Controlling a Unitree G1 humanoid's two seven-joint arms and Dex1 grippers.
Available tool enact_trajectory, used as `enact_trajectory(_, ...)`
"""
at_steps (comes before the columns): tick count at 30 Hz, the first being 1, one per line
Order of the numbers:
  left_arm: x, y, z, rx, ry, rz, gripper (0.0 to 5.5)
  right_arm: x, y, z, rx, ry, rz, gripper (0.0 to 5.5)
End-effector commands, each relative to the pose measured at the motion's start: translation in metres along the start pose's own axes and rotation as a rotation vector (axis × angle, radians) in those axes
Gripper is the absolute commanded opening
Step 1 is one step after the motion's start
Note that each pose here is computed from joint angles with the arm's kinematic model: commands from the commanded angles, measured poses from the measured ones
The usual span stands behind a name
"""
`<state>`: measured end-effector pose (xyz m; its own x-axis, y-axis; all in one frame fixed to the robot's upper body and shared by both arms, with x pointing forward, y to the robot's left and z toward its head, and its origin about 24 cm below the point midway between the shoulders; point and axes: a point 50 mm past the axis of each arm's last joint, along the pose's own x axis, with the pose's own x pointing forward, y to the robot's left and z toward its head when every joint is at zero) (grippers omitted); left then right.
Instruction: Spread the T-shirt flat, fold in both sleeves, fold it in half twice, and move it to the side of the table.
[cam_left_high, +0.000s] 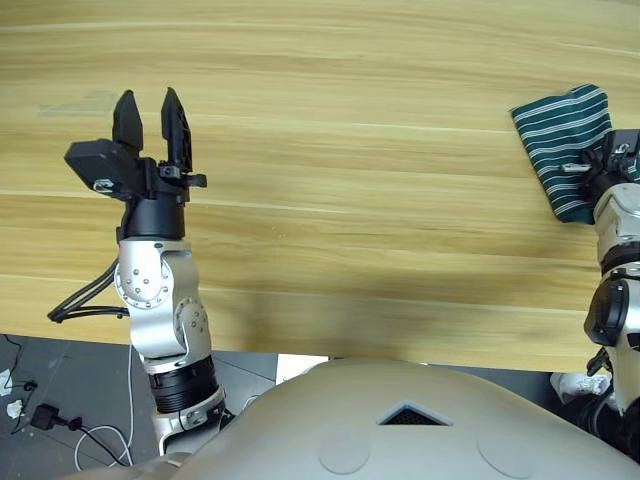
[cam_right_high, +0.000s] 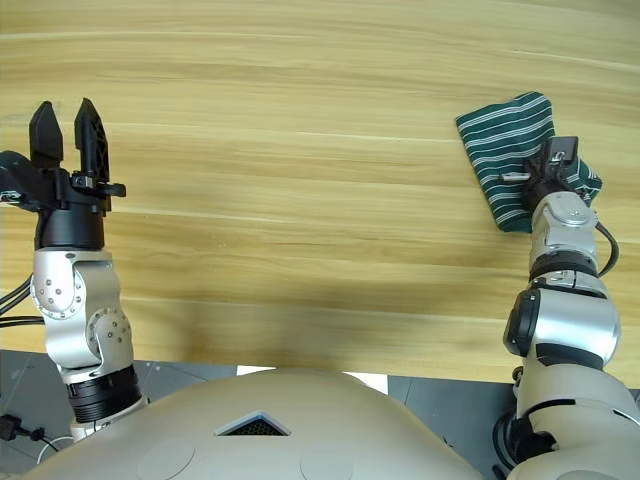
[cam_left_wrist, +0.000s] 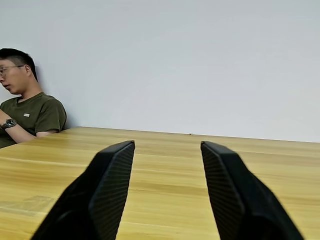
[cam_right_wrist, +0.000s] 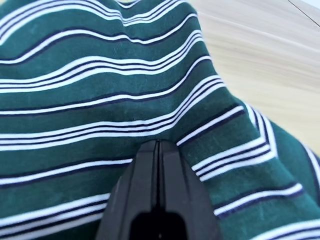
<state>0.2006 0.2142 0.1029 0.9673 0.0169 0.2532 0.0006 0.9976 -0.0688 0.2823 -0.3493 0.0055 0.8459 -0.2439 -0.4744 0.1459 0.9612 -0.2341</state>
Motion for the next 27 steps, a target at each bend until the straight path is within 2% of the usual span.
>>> enact_trajectory(1,0.004,-0.002,-0.004,0.014,-0.005,-0.005,2.45,-0.002,-0.011,0.002,0.135,-0.019,-0.064,0.03)
enact_trajectory(3,0.007,-0.005,-0.002,0.028,-0.033,-0.009,2.45,-0.002,-0.011,0.042,0.181,-0.235,-0.069,0.03)
enact_trajectory(5,0.01,-0.009,0.001,0.025,-0.063,-0.007,2.45,-0.011,0.008,0.077,0.201,-0.445,-0.046,0.03)
enact_trajectory(9,0.018,-0.017,0.006,0.016,-0.103,-0.031,2.45,-0.044,0.053,0.115,0.193,-0.707,0.035,0.03)
enact_trajectory(12,0.024,-0.022,0.012,0.006,-0.139,-0.049,2.45,-0.068,0.073,0.13,0.194,-0.854,0.062,0.03)
enact_trajectory(15,0.036,-0.033,0.005,0.059,-0.163,-0.034,2.45,-0.079,0.117,0.123,0.216,-1.002,0.148,0.03)
enact_trajectory(19,0.051,-0.052,-0.013,0.087,-0.181,-0.057,2.45,-0.072,0.166,0.095,0.297,-0.983,0.24,0.03)
enact_trajectory(22,0.049,-0.055,-0.026,0.157,-0.165,-0.11,2.45,-0.079,0.176,0.087,0.247,-1.05,0.246,0.03)
enact_trajectory(25,0.035,-0.048,-0.035,0.262,-0.171,-0.107,2.45,-0.079,0.18,0.08,0.181,-1.063,0.282,0.03)
enact_trajectory(27,0.032,-0.046,-0.036,0.273,-0.191,-0.079,2.45,-0.08,0.184,0.077,0.161,-1.068,0.314,0.28)
